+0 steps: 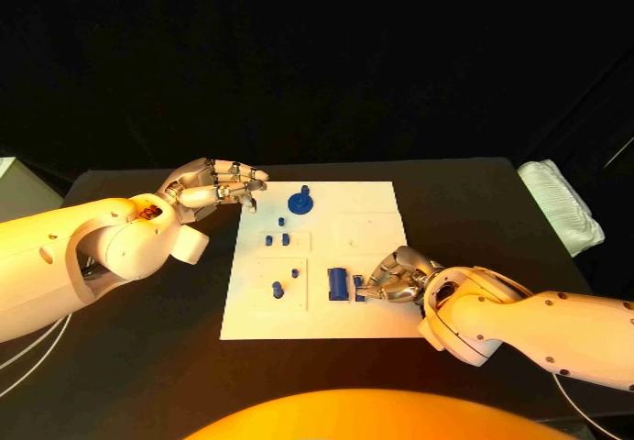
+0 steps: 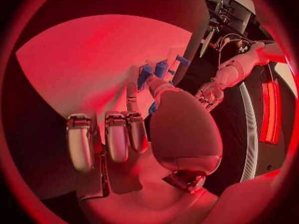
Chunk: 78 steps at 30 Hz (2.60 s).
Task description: Assemble the parts on the task board
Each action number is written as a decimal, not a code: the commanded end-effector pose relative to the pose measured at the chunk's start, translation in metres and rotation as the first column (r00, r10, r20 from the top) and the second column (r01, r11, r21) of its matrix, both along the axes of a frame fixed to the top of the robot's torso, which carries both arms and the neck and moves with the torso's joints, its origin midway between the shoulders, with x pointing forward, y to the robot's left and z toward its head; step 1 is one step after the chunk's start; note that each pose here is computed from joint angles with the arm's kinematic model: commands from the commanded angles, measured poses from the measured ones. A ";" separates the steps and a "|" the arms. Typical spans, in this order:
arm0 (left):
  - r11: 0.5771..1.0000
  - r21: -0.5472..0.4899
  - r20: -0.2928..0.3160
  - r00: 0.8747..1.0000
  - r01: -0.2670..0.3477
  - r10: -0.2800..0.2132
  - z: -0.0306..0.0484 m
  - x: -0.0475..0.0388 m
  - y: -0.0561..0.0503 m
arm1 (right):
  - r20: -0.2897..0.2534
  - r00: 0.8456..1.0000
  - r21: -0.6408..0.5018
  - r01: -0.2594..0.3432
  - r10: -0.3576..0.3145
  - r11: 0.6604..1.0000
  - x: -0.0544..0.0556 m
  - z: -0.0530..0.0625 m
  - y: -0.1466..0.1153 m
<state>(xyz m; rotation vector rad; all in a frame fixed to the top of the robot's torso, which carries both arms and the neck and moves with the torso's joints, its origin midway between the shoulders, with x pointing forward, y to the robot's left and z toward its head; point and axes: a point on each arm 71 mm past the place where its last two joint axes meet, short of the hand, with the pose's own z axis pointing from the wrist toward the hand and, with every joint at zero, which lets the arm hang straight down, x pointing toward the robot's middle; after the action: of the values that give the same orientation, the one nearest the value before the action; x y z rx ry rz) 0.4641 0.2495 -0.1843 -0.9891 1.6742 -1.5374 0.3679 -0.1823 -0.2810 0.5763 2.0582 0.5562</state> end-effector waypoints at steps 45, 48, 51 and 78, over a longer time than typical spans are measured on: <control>1.000 -0.008 -0.001 1.000 0.014 -0.014 -0.0001 0.0009 -0.003 | 0.075 0.995 0.051 -0.063 0.059 0.997 0.007 -0.001 -0.002; 1.000 -0.008 -0.002 1.000 0.014 -0.014 -0.0002 0.0010 -0.003 | 0.070 0.995 0.055 -0.068 0.064 0.996 0.004 0.001 -0.005; 1.000 -0.007 -0.002 1.000 0.013 -0.013 -0.0003 0.0011 -0.003 | 0.058 0.995 0.051 -0.078 0.075 0.996 0.002 0.002 -0.008; 1.000 -0.004 -0.004 1.000 0.009 -0.009 -0.0006 0.0011 -0.001 | 0.042 0.993 0.014 -0.109 0.109 0.994 -0.002 0.001 -0.014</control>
<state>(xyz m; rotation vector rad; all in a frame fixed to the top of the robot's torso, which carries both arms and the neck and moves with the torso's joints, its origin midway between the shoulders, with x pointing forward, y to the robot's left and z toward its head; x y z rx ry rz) 0.4659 0.2506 -0.1856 -0.9943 1.6778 -1.5277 0.3666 -0.1988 -0.2796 0.4890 2.0497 0.6338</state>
